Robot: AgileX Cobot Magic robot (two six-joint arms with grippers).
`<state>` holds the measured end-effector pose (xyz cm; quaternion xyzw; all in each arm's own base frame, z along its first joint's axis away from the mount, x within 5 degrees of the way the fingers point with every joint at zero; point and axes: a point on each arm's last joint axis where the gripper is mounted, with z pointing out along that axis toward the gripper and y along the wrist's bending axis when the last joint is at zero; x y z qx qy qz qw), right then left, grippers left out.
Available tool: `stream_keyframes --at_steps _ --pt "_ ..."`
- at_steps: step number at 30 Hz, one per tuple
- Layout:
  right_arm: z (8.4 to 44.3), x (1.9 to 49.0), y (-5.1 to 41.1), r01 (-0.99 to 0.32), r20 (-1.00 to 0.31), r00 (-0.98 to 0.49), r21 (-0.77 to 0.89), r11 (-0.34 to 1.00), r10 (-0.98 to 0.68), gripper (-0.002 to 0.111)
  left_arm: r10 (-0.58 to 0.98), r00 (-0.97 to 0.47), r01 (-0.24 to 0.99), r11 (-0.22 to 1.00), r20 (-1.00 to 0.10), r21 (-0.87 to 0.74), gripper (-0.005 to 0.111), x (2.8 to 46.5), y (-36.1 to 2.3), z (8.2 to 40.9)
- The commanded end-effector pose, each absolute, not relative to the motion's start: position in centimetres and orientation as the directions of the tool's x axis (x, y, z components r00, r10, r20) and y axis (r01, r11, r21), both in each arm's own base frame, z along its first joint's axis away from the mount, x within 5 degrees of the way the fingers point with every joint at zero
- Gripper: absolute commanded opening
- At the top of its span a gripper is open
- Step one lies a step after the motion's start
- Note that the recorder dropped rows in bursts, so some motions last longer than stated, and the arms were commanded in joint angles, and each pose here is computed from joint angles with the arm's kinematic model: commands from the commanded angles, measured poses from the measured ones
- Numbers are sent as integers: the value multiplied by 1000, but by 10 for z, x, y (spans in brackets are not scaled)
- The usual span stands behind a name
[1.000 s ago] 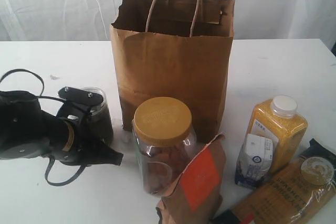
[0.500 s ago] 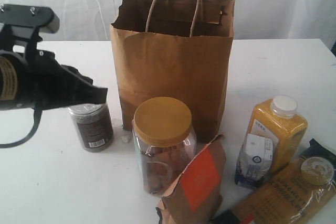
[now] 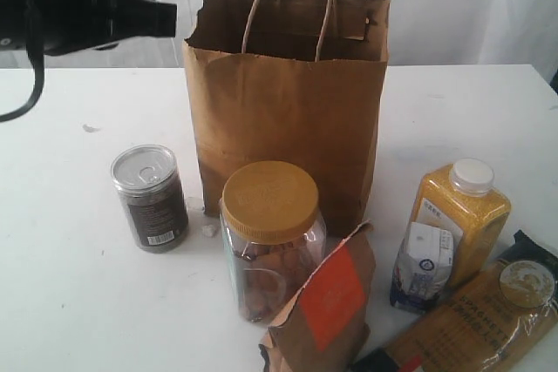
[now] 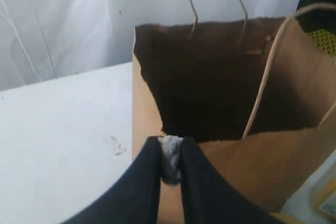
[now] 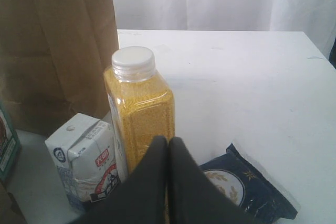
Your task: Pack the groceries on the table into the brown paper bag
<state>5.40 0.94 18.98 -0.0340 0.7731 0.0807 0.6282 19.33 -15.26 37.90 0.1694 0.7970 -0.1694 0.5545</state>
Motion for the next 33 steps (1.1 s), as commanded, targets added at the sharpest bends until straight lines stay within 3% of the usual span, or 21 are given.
stream_keyframes --at_steps 1,16,25,33 --pt "191 54 9 -151 -980 -193 75 986 46 0 89 -291 461 885 -952 -58 0 200 -159 392" --pt "191 54 9 -151 -980 -193 75 986 46 0 98 -364 441 894 -926 -79 0 249 -202 376" --pt "191 54 9 -151 -980 -193 75 986 46 0 63 -402 434 892 -914 -129 37 267 -211 364" --pt "191 54 9 -151 -980 -193 75 986 46 0 61 -398 438 889 -915 -131 47 267 -212 365"
